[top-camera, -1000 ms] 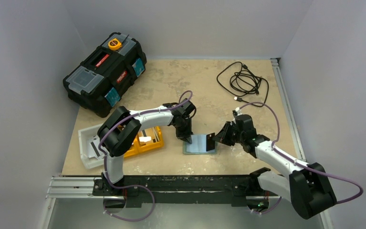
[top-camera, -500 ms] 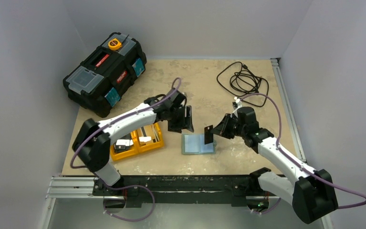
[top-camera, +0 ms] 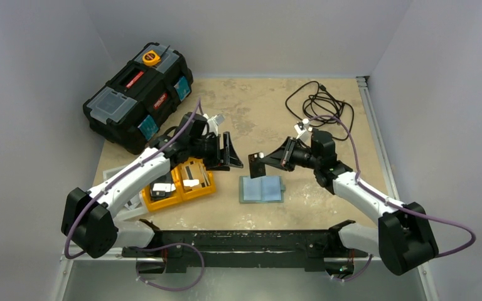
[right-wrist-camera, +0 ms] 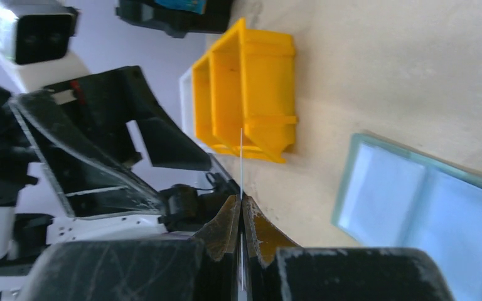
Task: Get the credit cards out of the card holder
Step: Place the credit card in the storage box.
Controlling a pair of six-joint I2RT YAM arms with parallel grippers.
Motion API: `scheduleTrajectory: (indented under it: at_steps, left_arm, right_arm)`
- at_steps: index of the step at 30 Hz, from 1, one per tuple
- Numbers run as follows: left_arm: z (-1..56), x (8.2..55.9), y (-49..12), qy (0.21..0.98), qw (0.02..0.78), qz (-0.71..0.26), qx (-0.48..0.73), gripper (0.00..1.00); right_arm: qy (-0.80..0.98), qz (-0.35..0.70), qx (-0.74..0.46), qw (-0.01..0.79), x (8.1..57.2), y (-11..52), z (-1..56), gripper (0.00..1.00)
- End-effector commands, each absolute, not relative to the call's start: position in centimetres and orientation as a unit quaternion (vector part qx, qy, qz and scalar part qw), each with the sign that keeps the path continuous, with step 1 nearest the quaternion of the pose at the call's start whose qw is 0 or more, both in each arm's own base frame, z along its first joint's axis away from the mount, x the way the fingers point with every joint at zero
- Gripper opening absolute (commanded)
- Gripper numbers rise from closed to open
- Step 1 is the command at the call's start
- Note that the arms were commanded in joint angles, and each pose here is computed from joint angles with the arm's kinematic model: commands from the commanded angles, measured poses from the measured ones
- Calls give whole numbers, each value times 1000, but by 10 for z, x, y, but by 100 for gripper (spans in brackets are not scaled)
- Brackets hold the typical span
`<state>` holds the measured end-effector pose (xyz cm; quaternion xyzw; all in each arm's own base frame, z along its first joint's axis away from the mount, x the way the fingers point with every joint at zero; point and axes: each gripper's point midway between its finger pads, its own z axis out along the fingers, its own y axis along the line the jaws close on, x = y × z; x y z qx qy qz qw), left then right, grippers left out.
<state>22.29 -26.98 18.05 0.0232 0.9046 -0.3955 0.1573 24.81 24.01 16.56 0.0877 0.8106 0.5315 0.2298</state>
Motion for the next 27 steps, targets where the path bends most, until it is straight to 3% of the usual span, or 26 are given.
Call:
scheduleTrajectory:
  at_steps: [1,8,11,15,18,20,24,27]
  left_arm:
    - [205,219,-279,868,163,-466,49,62]
    - [214,217,-290,845,152,-510,49,56]
    - [214,218,-291,840,146,-521,45,49]
    - [217,218,-291,834,145,-531,40,25]
    - [216,219,-289,836,143,-529,35,2]
    - [214,219,-287,839,143,-524,28,0]
    - [209,222,-273,858,163,-486,7,0]
    - [200,222,-247,890,179,-419,-21,0]
  right_arm:
    - [746,620,44,237,248,262,229,0]
    - [732,646,21,214,239,292,242,0]
    - [731,650,14,209,237,300,244,0]
    - [734,647,17,205,236,302,238,0]
    - [736,644,18,208,236,302,235,0]
    - [742,636,20,209,237,301,232,15]
    - [769,595,28,230,245,296,220,65]
    - [796,551,32,248,253,288,207,89]
